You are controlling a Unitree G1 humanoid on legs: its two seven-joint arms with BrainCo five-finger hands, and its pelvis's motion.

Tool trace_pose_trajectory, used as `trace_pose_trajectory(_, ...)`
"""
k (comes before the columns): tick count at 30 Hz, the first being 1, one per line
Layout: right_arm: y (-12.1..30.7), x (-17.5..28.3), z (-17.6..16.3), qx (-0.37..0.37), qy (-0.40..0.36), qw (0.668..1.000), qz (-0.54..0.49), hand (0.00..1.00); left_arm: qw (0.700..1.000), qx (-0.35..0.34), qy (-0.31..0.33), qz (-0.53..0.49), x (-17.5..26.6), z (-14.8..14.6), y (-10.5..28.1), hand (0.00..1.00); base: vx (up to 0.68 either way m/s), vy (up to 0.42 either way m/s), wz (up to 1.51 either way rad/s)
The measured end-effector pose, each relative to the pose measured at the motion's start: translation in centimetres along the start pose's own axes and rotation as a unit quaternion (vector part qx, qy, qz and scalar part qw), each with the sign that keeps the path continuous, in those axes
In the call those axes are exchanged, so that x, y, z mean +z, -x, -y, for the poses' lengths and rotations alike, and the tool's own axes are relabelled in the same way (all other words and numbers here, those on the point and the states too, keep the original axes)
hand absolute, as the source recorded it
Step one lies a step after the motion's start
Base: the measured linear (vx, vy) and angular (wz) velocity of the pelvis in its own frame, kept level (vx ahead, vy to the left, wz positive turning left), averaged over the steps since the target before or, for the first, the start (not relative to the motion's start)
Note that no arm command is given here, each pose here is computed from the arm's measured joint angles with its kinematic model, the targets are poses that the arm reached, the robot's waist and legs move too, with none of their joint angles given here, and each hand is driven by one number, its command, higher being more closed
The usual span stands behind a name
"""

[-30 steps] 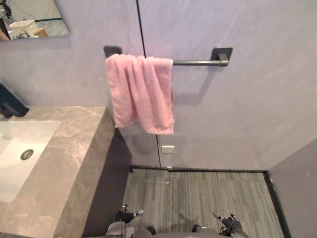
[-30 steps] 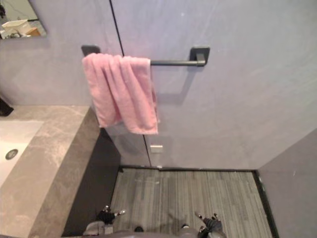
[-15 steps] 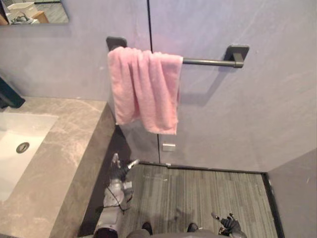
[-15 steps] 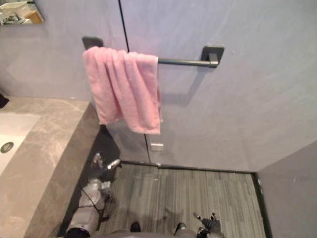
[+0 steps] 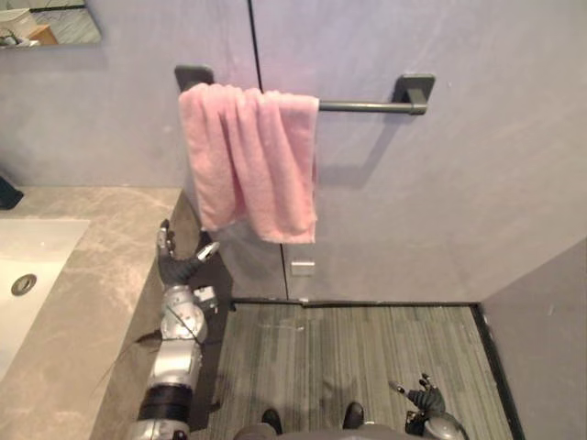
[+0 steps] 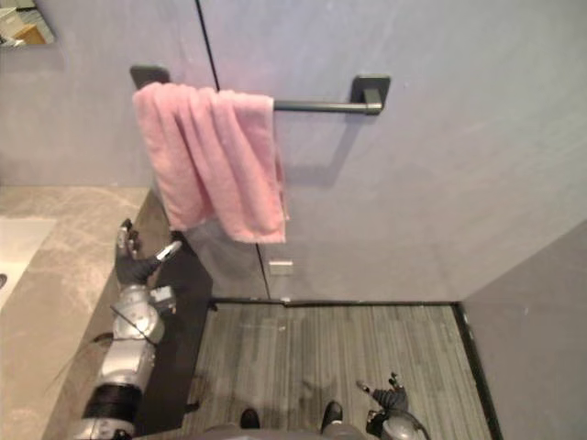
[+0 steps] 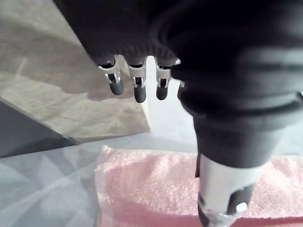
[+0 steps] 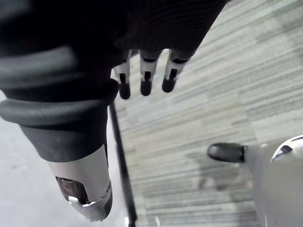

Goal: Organize washtable

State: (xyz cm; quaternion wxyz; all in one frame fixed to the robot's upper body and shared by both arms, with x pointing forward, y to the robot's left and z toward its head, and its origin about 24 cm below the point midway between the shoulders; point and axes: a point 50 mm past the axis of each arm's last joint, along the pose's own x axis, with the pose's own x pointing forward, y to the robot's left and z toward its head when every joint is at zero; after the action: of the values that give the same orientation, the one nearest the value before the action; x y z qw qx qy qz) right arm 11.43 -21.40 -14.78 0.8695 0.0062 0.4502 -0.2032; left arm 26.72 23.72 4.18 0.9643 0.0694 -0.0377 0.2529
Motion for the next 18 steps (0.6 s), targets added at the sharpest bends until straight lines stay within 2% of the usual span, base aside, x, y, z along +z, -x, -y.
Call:
trace_pose_trajectory(9, -0.2, 1.0, 0.3, 0.003, 0.012, 1.000, 0.020, 0.00, 1.000, 0.010, -0.014, 0.014, 1.8, -0.6, -4.6, 0.00, -0.02, -0.009, -0.14)
trace_pose_trajectory(14, -0.2, 2.0, 0.1, 0.014, 0.012, 0.999, 0.042, 0.00, 0.999, 0.013, -0.020, 0.048, 4.5, -1.0, -7.2, 0.00, 0.02, 0.002, -0.23)
trace_pose_trajectory(18, -0.2, 2.0, 0.0, 0.018, 0.015, 0.999, 0.044, 0.00, 0.999, 0.017, -0.023, 0.046, 4.6, -1.1, -7.5, 0.00, -0.01, -0.004, -0.03)
